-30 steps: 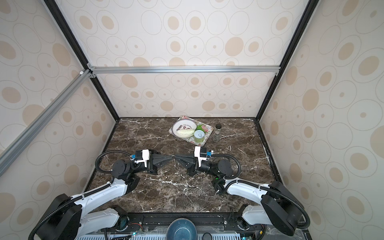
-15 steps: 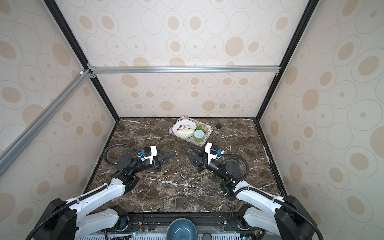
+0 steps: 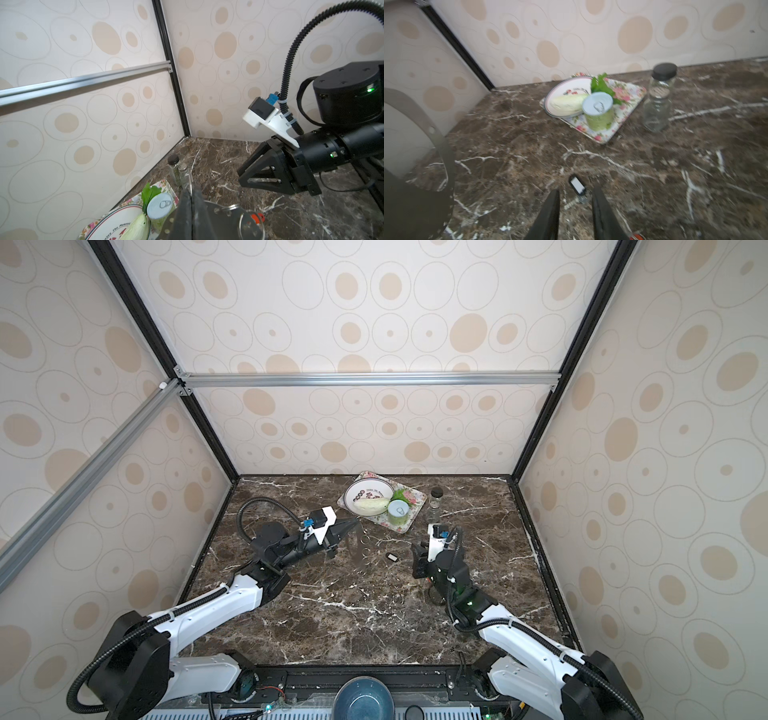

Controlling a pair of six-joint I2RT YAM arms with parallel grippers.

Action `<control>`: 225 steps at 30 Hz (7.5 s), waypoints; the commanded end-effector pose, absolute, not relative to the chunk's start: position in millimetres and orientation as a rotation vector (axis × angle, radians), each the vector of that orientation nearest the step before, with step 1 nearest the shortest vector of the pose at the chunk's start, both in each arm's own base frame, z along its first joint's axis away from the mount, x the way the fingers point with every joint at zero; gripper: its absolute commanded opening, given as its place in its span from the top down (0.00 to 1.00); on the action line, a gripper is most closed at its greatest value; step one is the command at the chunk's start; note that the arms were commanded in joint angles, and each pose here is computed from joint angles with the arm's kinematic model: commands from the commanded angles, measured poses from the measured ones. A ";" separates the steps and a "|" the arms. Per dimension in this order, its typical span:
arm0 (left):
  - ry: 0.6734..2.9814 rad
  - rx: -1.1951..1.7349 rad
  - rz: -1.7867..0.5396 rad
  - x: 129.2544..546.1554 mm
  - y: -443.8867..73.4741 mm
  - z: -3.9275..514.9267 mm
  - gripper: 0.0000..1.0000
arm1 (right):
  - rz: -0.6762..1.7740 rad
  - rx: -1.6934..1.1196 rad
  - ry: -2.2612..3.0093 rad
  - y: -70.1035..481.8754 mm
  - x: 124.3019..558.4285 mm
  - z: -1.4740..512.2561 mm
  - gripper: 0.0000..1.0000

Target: Put the keys on the keyring

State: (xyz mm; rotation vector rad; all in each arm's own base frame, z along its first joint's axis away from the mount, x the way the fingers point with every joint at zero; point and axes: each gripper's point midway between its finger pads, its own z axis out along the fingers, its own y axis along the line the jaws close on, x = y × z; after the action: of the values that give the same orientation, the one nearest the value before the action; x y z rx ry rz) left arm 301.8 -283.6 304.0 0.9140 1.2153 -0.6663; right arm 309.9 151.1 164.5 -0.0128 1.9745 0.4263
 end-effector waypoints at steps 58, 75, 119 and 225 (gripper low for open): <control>1.194 0.837 -0.531 310.5 -260.6 322.2 1.00 | 0.635 0.574 2.367 149.0 357.3 32.5 0.78; 1.188 0.830 -0.539 308.1 -259.7 324.3 1.00 | 0.457 0.274 2.408 139.9 348.4 55.6 0.75; 1.165 0.834 -0.546 300.6 -257.7 329.0 1.00 | 0.485 0.127 2.665 146.9 338.3 18.9 0.73; 1.125 0.864 -0.602 290.7 -263.1 333.6 1.00 | 0.660 -0.105 1.577 158.5 303.0 268.6 1.00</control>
State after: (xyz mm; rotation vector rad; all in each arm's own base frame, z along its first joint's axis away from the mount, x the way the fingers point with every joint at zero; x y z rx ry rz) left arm 297.7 -262.9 309.3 0.8711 1.2144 -0.5826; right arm 303.3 169.5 230.8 -0.1417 1.7961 0.6828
